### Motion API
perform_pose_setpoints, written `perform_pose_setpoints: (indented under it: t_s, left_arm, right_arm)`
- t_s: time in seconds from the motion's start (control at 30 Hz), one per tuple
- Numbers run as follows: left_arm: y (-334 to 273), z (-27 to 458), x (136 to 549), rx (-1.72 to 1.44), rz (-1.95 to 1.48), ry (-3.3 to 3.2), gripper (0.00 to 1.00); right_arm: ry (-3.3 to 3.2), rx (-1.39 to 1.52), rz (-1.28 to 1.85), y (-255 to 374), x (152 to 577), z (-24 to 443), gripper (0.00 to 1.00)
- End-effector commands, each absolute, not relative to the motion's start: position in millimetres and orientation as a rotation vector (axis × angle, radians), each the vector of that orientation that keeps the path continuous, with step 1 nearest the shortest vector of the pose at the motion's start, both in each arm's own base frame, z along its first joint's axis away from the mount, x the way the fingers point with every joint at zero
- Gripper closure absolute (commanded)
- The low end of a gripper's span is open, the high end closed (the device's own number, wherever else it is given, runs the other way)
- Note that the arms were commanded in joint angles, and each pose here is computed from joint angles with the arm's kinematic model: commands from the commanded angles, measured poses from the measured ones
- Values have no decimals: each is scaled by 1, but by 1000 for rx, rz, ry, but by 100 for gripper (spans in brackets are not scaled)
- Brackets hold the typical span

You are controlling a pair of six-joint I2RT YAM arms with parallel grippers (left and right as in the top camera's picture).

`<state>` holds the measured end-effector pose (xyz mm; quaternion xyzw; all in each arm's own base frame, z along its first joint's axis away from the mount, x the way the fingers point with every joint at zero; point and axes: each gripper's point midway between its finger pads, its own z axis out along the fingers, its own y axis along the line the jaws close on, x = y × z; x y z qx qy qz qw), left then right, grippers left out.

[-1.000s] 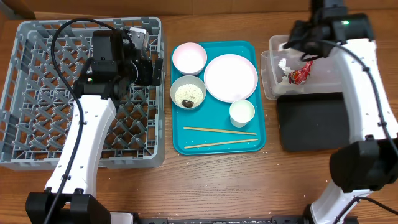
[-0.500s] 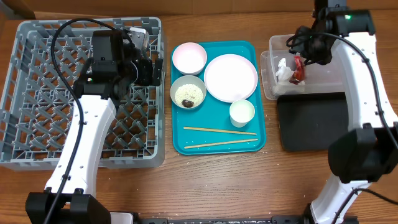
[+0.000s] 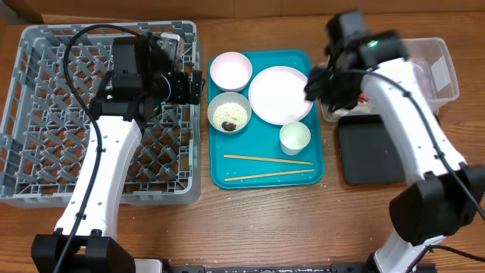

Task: Sort waste into correct bins and load items into the dishwasher
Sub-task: 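Grasp the white paper cup with the right gripper and lift it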

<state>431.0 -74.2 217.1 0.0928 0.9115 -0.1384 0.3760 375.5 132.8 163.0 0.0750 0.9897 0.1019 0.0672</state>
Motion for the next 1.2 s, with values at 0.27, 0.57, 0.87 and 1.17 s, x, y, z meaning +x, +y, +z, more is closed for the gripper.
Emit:
perform_pose_setpoints:
  t_s: [0.27, 0.57, 0.87, 1.17]
  left_arm:
    - [-79, 225, 433, 221, -400, 2316, 0]
    - [-79, 226, 433, 221, -400, 2315, 22]
    - [-120, 242, 414, 297, -811, 2260, 23]
    - [-143, 267, 384, 489, -1725, 1927, 0]
  right_arm:
    - [3090, 276, 319, 140, 346, 80, 48]
    - [3112, 284, 348, 142, 336, 59, 96]
    - [2889, 198, 694, 175, 373, 135, 96]
    - [2381, -212, 1465, 249, 404, 235, 96]
